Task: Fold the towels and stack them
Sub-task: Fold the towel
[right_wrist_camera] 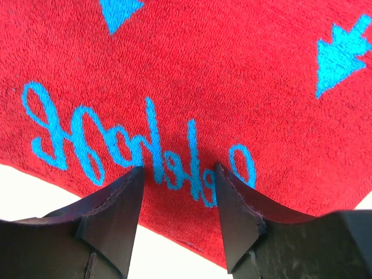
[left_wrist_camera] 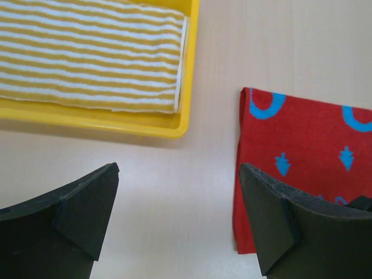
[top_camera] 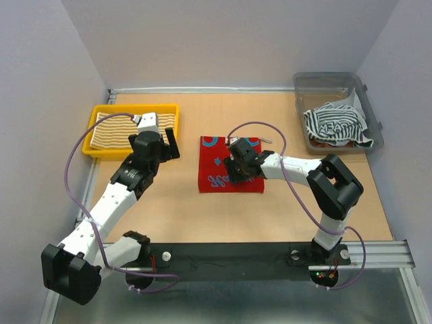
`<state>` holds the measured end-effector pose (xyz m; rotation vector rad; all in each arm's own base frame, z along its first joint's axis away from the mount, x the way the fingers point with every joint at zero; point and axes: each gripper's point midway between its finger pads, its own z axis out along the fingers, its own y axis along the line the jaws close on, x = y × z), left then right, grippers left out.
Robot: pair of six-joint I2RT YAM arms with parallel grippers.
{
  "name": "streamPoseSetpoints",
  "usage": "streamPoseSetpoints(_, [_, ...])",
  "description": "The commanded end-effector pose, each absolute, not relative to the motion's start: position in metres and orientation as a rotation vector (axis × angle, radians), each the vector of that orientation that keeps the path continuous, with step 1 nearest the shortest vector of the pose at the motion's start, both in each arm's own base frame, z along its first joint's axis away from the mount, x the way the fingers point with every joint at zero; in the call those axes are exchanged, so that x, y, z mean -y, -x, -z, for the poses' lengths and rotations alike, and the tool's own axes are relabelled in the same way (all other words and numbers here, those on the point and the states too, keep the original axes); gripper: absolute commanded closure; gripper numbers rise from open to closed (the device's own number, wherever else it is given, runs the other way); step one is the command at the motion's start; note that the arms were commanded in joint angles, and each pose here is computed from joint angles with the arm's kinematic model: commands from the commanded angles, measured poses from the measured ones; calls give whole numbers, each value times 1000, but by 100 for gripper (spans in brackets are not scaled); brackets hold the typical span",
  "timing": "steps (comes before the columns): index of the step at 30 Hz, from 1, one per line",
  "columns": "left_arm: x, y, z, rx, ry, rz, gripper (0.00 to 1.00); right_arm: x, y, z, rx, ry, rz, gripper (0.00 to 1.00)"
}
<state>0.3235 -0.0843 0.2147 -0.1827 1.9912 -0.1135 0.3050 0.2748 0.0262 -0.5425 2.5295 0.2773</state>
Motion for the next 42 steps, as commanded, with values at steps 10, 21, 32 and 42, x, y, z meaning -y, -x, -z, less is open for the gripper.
streamPoseSetpoints(10, [73,-306,-231,-1890,146,113,4,-249,-177,-3,-2791,629,-205,43])
streamPoseSetpoints(21, [97,-305,-226,-1913,-49,191,5,-221,-279,-118,-2502,688,-321,40])
streamPoseSetpoints(32, [104,-308,-211,-1960,-119,189,5,-149,-365,-98,-2518,711,-351,46])
streamPoseSetpoints(42, [111,-311,-202,-1991,-148,203,5,-150,-375,-67,-2551,801,-442,50])
